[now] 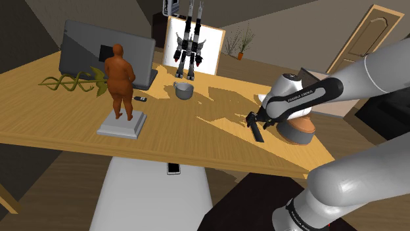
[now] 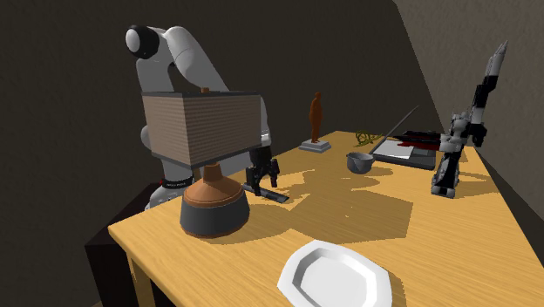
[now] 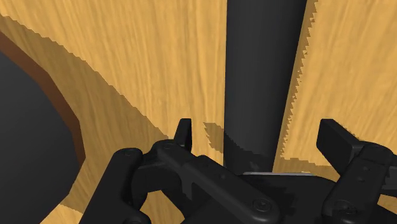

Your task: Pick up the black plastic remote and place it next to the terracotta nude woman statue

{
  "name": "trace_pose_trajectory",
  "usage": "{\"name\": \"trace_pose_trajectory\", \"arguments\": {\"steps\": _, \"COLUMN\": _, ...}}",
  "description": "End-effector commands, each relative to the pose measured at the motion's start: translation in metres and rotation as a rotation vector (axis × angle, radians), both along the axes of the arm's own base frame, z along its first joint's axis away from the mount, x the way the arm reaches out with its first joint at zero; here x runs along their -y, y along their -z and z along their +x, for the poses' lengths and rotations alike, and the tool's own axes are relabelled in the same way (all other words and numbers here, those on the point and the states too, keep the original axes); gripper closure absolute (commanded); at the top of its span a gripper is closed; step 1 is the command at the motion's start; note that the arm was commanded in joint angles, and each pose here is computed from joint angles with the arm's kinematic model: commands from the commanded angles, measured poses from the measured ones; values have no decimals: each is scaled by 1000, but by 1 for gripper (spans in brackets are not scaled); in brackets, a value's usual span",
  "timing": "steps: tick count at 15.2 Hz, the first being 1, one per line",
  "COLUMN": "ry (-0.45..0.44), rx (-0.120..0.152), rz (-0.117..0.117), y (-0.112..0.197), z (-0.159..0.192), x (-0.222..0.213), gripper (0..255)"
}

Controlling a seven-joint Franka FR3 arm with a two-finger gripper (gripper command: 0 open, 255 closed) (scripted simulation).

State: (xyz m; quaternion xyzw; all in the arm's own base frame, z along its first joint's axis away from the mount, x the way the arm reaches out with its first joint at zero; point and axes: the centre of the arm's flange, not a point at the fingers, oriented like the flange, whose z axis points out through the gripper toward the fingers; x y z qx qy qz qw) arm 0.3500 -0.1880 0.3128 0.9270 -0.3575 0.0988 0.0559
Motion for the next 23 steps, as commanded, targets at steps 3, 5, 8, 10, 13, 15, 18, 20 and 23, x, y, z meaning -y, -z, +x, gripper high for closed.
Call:
{"name": "trace_pose_trajectory", "arguments": {"steps": 3, "ry": 0, "rx": 1, "rz": 0, "y": 5, "z": 1, "x": 0, "gripper": 0}}
{"name": "trace_pose_trajectory", "arguments": {"steps": 5, "ry": 0, "rx": 1, "rz": 0, "y": 5, "z": 1, "x": 0, "gripper": 0}}
{"name": "trace_pose_trajectory", "arguments": {"steps": 8, "ry": 0, "rx": 1, "rz": 0, "y": 5, "z": 1, "x": 0, "gripper": 255}}
{"name": "trace_pose_trajectory", "arguments": {"steps": 10, "ry": 0, "rx": 1, "rz": 0, "y": 5, "z": 2, "x": 0, "gripper": 255}}
{"name": "trace_pose_trajectory", "arguments": {"steps": 13, "ry": 0, "rx": 1, "rz": 0, "y": 4, "z": 3, "x": -1, "gripper": 255}}
{"name": "trace_pose_trajectory", "arguments": {"steps": 15, "ry": 0, "rx": 1, "rz": 0, "y": 3, "z": 3, "x": -1, "gripper": 255}}
{"name": "trace_pose_trajectory", "arguments": {"steps": 18, "ry": 0, "rx": 1, "rz": 0, "y": -1, "z": 1, "x": 0, "gripper": 255}}
{"name": "trace_pose_trajectory", "arguments": {"steps": 20, "ry": 0, "rx": 1, "rz": 0, "y": -11, "z": 1, "x": 0, "gripper": 255}}
{"name": "trace_pose_trajectory", "arguments": {"steps": 23, "ry": 0, "rx": 1, "rz": 0, "y": -27, "z": 1, "x": 0, "gripper": 255}}
